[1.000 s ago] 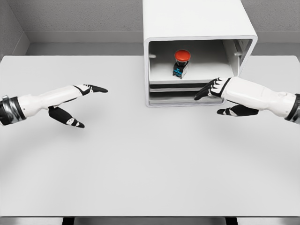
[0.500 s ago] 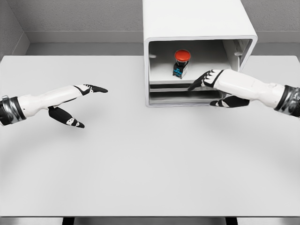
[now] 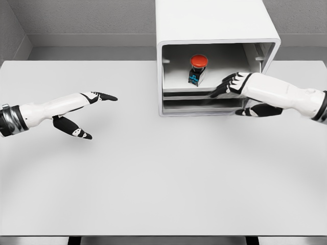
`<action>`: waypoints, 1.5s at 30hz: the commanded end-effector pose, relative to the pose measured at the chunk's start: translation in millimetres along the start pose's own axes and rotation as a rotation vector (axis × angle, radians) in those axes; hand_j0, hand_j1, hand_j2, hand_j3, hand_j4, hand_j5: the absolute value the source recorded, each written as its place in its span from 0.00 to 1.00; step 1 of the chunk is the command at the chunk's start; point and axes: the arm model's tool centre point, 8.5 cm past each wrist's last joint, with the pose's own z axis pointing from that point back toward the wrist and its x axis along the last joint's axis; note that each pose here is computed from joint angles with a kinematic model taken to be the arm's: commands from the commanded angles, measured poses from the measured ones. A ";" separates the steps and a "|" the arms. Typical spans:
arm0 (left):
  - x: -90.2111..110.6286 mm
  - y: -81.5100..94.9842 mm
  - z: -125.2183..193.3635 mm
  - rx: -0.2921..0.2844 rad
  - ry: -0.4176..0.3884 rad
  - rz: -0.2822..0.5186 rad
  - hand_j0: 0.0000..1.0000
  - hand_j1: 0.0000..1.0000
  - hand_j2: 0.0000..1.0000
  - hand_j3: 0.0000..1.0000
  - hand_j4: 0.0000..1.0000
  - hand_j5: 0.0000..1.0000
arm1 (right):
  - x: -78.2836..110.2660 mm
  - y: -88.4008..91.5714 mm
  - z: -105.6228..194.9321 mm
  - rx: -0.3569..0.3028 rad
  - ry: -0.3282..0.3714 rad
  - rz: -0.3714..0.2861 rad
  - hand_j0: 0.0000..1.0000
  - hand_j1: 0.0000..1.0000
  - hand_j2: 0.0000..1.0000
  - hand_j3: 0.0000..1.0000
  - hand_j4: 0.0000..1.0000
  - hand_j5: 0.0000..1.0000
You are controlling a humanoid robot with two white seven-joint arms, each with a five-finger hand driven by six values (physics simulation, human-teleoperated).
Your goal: Slide open multi-storey tabletop storage cabinets and put open load switch and slide close multi-storey tabletop storage cabinets
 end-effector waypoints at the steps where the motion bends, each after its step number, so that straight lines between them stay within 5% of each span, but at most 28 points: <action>1: 0.1 0.7 0.3 0.005 -0.001 0.006 1.00 1.00 1.00 1.00 1.00 1.00 | 8.3 -13.9 7.9 -0.025 -0.013 0.003 0.78 0.78 0.78 0.78 0.78 0.78; 4: 0.5 0.8 0.1 0.005 -0.003 0.006 1.00 1.00 1.00 1.00 1.00 1.00 | 11.0 -3.3 9.8 -0.002 -0.015 -0.013 0.74 0.74 0.74 0.74 0.74 0.74; 11: -0.1 0.9 0.9 0.005 0.000 0.006 1.00 1.00 1.00 1.00 1.00 1.00 | 19.6 46.4 1.3 0.205 -0.053 -0.067 0.68 0.68 0.68 0.68 0.68 0.68; 23: -1.7 -2.1 1.8 0.001 0.005 0.012 1.00 1.00 1.00 1.00 1.00 1.00 | -7.6 53.4 -16.5 0.208 -0.013 -0.089 0.68 0.68 0.68 0.68 0.68 0.68; 28: -3.0 -2.5 2.4 0.001 0.010 0.013 1.00 1.00 1.00 1.00 1.00 1.00 | -21.7 40.0 -23.1 0.176 0.013 -0.076 0.68 0.68 0.68 0.68 0.68 0.68; 39: -2.6 -2.8 2.0 0.000 0.007 0.014 1.00 1.00 1.00 1.00 1.00 1.00 | -42.9 54.8 -55.8 0.184 0.028 -0.124 0.68 0.68 0.68 0.68 0.68 0.68; 45: -3.2 -3.1 2.6 0.001 0.009 0.015 1.00 1.00 1.00 1.00 1.00 1.00 | -34.9 53.0 -64.5 0.190 -0.004 -0.110 0.68 0.68 0.68 0.68 0.68 0.68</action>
